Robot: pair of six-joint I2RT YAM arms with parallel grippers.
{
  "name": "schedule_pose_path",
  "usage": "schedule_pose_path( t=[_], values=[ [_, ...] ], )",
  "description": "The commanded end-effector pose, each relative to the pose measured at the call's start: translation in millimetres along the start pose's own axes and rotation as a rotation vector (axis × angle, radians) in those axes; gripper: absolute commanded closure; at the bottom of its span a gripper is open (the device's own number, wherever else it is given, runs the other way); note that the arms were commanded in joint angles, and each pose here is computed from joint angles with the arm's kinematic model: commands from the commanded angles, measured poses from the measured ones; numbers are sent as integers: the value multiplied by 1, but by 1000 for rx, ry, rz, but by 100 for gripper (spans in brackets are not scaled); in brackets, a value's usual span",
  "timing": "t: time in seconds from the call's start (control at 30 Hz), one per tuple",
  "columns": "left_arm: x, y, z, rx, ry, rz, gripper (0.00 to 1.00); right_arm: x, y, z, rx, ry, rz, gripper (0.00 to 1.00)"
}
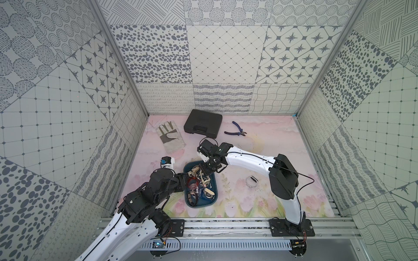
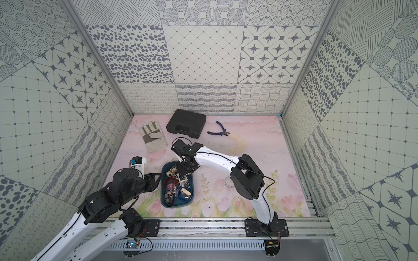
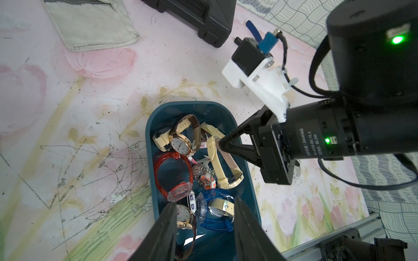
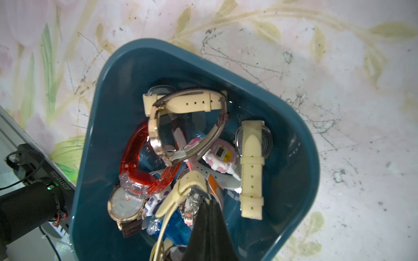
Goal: Put the watch into the storage box
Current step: Place the watch in the storage box.
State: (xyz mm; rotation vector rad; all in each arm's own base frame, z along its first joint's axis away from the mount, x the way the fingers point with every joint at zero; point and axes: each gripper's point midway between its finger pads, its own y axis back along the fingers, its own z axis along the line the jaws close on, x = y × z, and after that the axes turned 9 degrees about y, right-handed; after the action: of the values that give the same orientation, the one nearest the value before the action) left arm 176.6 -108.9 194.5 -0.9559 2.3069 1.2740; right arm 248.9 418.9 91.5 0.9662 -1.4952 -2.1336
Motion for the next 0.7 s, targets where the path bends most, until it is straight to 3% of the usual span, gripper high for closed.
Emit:
schedule_pose_path(
  t=[0.0, 0.47, 0.67],
  values=[
    [-3, 3, 2, -9, 4, -12, 55, -4, -4, -11, 48, 18, 12, 100],
    [-1, 0, 0, -8, -6, -1, 55, 16, -19, -22, 79, 29, 74, 100],
    [-1, 0, 0, -5, -7, -3, 54, 11, -8, -19, 72, 23, 32, 72]
  ],
)
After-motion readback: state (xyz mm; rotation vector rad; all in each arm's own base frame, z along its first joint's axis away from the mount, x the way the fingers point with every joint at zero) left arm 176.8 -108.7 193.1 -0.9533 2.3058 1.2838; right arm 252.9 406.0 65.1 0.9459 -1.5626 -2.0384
